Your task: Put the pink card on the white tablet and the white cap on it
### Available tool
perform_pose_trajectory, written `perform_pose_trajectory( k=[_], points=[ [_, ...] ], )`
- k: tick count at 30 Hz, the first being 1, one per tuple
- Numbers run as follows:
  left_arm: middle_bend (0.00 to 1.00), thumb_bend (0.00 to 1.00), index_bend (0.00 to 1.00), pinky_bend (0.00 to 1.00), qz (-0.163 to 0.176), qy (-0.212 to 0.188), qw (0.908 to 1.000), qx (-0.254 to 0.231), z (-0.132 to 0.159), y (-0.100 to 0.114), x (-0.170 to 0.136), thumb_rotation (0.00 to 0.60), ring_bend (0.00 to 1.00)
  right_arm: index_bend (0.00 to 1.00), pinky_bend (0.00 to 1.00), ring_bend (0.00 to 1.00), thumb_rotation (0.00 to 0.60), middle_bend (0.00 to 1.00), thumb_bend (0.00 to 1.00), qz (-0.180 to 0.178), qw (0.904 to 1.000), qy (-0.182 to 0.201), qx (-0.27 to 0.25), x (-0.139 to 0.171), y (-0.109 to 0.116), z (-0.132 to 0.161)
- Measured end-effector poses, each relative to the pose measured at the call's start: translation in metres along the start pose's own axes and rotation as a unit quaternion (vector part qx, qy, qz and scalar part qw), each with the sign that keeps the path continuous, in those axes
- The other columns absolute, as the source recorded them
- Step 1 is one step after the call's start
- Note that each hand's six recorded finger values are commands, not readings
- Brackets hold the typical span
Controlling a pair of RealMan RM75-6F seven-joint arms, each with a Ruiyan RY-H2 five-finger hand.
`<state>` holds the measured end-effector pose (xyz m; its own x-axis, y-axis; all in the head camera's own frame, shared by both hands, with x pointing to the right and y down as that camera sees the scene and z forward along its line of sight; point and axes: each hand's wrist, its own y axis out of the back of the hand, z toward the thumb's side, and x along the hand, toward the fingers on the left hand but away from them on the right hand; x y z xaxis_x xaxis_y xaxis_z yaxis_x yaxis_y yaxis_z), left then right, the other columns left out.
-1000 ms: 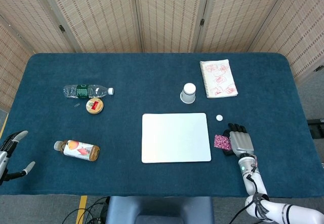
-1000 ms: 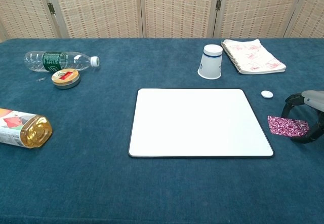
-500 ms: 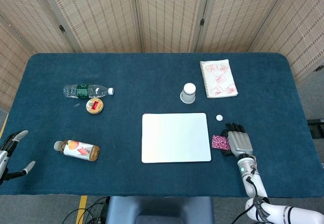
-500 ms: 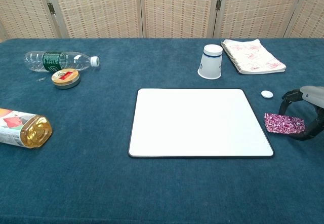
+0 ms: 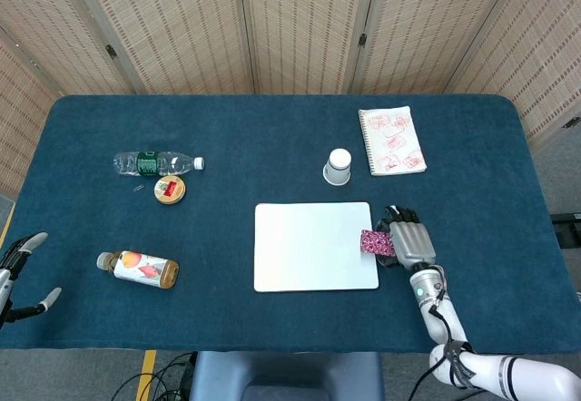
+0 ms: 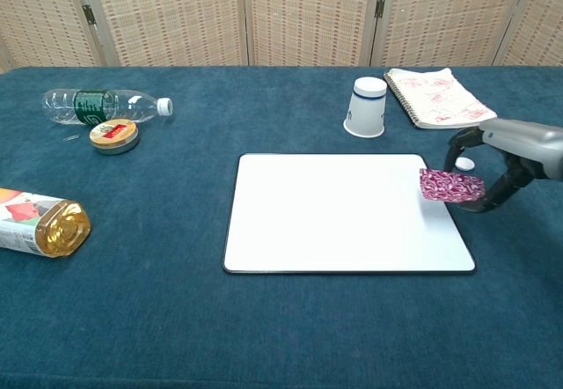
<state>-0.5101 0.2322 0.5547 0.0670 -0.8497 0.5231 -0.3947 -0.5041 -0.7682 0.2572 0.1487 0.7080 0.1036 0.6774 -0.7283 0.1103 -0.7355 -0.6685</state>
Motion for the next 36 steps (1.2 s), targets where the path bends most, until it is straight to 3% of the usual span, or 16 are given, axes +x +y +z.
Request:
perform_pose_trajectory(
  k=[11,16,21,26,31,36],
  points=[
    [0.1,0.34,0.0,0.23,0.003,0.002,0.9998,-0.021,-0.008,0.008,-0.001,0.6,0.07,0.39,0.0,0.0,0.6,0.1,0.16,0.016,0.9996,0.023,0.001,-0.033,-0.014,0.04],
    [0.1,0.34,0.0,0.23,0.006,0.001,0.9997,-0.022,-0.01,0.01,-0.002,0.6,0.07,0.16,0.0,0.0,0.6,0.07,0.15,0.018,0.9992,0.034,0.007,-0.037,-0.017,0.049],
    [0.1,0.34,0.0,0.23,0.005,0.001,0.9998,-0.018,-0.009,0.009,-0.002,0.6,0.07,0.09,0.0,0.0,0.6,0.06,0.14,0.013,0.9992,0.037,0.006,-0.033,-0.011,0.048],
    [0.1,0.34,0.0,0.23,0.004,0.003,0.9999,-0.012,-0.009,0.007,-0.001,0.6,0.07,0.1,0.0,0.0,0.6,0.06,0.14,-0.002,0.9993,0.037,0.007,-0.027,0.0,0.041],
    [0.1,0.34,0.0,0.23,0.003,0.006,1.0,-0.007,-0.009,0.005,0.0,0.6,0.07,0.27,0.0,0.0,0.6,0.08,0.14,-0.021,0.9995,0.021,0.014,-0.022,0.018,0.017],
    [0.1,0.34,0.0,0.23,0.002,0.007,1.0,0.002,-0.007,0.003,0.001,0.6,0.07,0.32,0.0,0.0,0.6,0.08,0.16,-0.031,0.9994,-0.003,0.018,-0.02,0.034,-0.013]
  ],
)
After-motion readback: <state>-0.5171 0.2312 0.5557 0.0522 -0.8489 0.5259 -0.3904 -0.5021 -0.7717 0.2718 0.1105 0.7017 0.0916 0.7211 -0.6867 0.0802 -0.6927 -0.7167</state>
